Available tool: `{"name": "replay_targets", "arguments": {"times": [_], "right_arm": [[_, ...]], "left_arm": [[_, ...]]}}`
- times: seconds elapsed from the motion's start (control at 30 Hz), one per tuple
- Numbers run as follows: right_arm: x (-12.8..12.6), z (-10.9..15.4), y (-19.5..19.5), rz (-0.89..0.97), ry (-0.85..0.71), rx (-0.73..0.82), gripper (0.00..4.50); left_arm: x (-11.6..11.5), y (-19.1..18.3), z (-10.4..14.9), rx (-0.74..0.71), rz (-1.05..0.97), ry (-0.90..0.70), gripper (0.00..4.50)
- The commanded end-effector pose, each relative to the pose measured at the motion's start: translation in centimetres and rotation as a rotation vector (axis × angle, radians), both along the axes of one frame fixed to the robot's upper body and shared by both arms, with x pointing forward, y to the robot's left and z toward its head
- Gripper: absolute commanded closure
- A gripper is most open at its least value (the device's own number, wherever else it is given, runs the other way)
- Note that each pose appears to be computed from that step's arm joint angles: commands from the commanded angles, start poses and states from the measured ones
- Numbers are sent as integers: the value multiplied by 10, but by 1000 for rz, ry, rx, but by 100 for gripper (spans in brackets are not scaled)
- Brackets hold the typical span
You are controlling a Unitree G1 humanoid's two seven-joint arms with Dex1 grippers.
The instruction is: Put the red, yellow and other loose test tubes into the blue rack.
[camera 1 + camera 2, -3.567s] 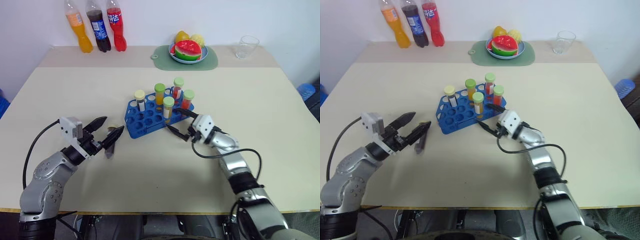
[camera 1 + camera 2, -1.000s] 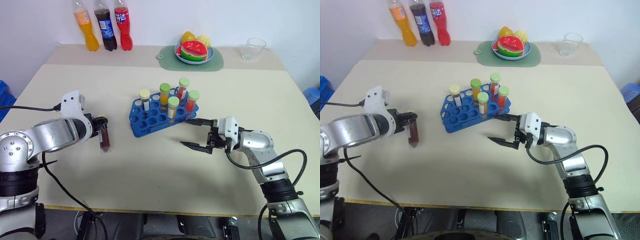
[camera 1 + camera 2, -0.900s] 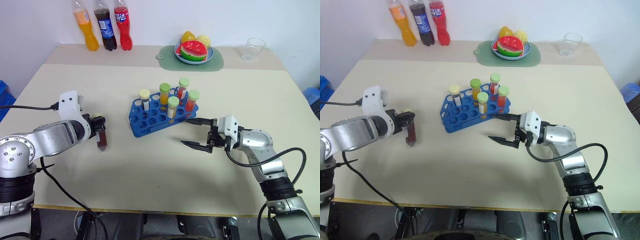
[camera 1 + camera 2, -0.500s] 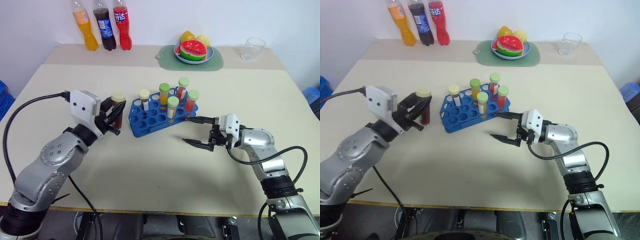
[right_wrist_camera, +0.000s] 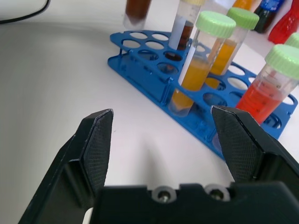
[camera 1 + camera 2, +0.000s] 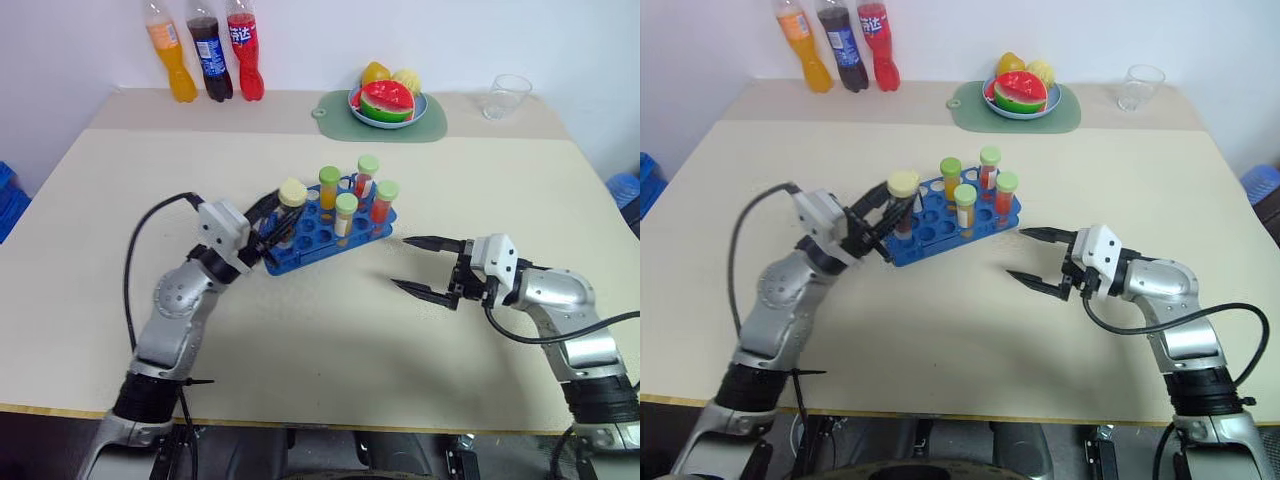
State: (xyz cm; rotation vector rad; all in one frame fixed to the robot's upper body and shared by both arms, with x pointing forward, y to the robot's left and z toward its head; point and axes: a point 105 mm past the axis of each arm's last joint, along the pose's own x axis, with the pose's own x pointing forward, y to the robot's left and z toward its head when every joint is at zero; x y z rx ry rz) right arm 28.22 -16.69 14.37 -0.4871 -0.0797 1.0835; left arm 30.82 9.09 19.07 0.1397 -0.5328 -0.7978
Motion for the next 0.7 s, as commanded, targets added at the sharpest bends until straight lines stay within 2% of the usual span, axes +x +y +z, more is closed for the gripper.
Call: {"name": "replay_targets", "arguments": {"times": [0.03, 0.33, 0.7], "right_arm": [[-10, 19, -2, -3, -32, 4, 80], [-19, 23, -11, -36, 6, -15, 80], [-17, 20, -11, -52, 2, 0, 80]], "left_arm": [[-6, -14, 2, 21, -49, -79, 366], [1, -23, -31, 14, -27, -20, 366], [23, 1, -27, -12, 102, -20, 366]]}}
